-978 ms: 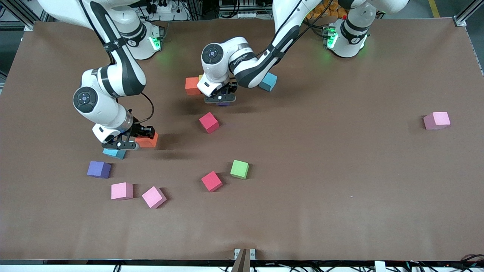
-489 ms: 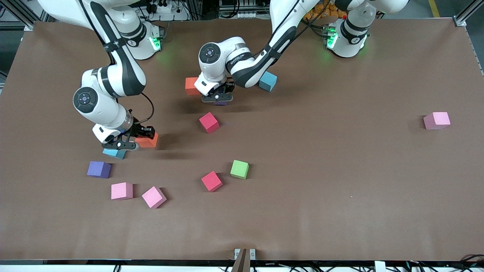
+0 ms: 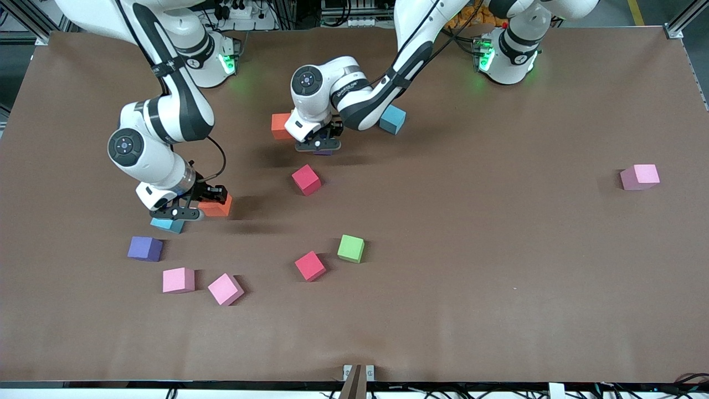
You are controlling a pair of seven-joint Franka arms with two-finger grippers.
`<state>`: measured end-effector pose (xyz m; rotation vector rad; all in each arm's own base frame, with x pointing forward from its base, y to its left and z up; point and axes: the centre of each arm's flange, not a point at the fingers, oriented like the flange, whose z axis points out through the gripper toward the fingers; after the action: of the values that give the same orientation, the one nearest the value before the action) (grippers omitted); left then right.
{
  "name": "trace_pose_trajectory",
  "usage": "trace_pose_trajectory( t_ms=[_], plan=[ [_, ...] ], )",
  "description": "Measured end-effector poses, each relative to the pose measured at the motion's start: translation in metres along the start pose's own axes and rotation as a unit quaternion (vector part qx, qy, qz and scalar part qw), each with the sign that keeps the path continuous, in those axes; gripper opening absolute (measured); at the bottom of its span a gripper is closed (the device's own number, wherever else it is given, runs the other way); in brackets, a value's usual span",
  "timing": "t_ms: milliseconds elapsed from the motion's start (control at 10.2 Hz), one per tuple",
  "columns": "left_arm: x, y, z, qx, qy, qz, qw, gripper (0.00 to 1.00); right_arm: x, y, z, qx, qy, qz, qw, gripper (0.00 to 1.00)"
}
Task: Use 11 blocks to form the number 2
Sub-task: 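Open the left gripper to release the purple cube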
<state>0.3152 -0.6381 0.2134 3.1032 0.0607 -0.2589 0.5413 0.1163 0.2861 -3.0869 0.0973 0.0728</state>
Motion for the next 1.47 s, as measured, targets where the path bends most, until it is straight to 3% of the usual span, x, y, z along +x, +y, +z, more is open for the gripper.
trace_pose_trajectory(
  t_ms=[880, 1076, 1173, 1369, 1467],
  plan=[
    [0.0042, 0.0032, 0.0021, -0.003, 0.0, -0.003, 1.0, 0.53, -0.0001, -0.0011, -0.0001, 0.0, 0.0, 0.0, 1.0, 0.57],
    [0.0047, 0.0031, 0.0025, -0.003, 0.0, -0.005, 1.0, 0.76, -0.0002, -0.0011, 0.0001, 0.0, 0.0, 0.0, 1.0, 0.57],
    [0.0048, 0.0031, 0.0026, -0.003, 0.0, -0.005, 1.0, 0.78, 0.0, -0.001, -0.0001, 0.0, 0.0, 0.0, 1.0, 0.57],
    [0.0051, 0.0033, 0.0023, -0.003, 0.0, -0.006, 1.0, 0.99, 0.0023, 0.0, -0.0023, 0.001, 0.003, 0.001, 1.0, 0.57],
    [0.0054, 0.0034, 0.0022, -0.004, 0.001, -0.007, 1.0, 1.0, 0.0048, -0.0004, -0.0038, 0.001, 0.006, 0.002, 1.0, 0.57]
  ],
)
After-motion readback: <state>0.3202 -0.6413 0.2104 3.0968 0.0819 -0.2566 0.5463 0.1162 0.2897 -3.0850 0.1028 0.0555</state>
